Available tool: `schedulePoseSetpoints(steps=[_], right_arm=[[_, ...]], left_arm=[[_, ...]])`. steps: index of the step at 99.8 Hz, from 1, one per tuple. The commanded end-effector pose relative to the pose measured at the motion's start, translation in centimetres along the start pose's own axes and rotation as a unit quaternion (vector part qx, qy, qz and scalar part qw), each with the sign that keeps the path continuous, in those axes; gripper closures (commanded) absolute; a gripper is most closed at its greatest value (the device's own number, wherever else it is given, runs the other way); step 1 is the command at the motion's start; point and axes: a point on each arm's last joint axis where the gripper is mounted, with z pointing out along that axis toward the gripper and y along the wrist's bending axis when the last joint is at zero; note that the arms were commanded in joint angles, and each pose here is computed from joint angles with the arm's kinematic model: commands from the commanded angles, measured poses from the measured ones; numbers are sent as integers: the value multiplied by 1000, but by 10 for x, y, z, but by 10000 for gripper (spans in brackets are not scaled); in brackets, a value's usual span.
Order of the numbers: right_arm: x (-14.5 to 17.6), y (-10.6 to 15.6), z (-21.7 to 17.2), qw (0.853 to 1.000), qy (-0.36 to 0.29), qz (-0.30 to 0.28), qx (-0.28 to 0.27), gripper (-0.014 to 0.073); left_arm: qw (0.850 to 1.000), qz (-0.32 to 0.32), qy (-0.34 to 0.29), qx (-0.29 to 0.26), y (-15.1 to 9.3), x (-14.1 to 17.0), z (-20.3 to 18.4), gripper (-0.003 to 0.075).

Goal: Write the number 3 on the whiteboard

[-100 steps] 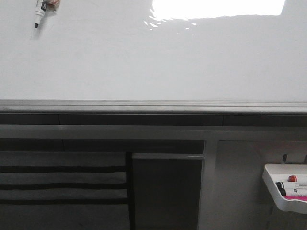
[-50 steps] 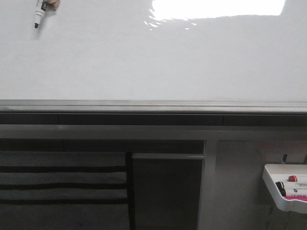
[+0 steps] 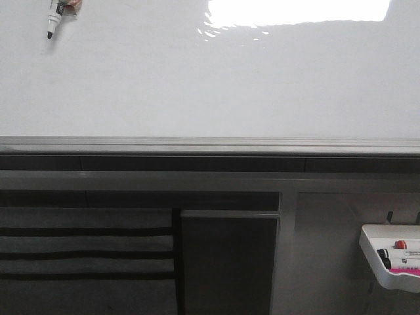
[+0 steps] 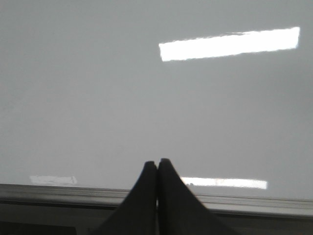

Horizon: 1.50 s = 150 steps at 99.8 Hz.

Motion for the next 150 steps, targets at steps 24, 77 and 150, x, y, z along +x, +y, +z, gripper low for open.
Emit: schedulePoseSetpoints(steps=[24,77,150], right_arm=[[1,0,-1,999,-33,-8,2,658],[16,-1,-2,999,52,9,6,658],[-14,-1,-2,998,-18,53,5,658]], left_arm=[[999,0,-48,0,0,-7,-3,741],[999,0,-48,0,0,-7,-3,741],[995,-58,-81,-2,1,-26,-5,741]])
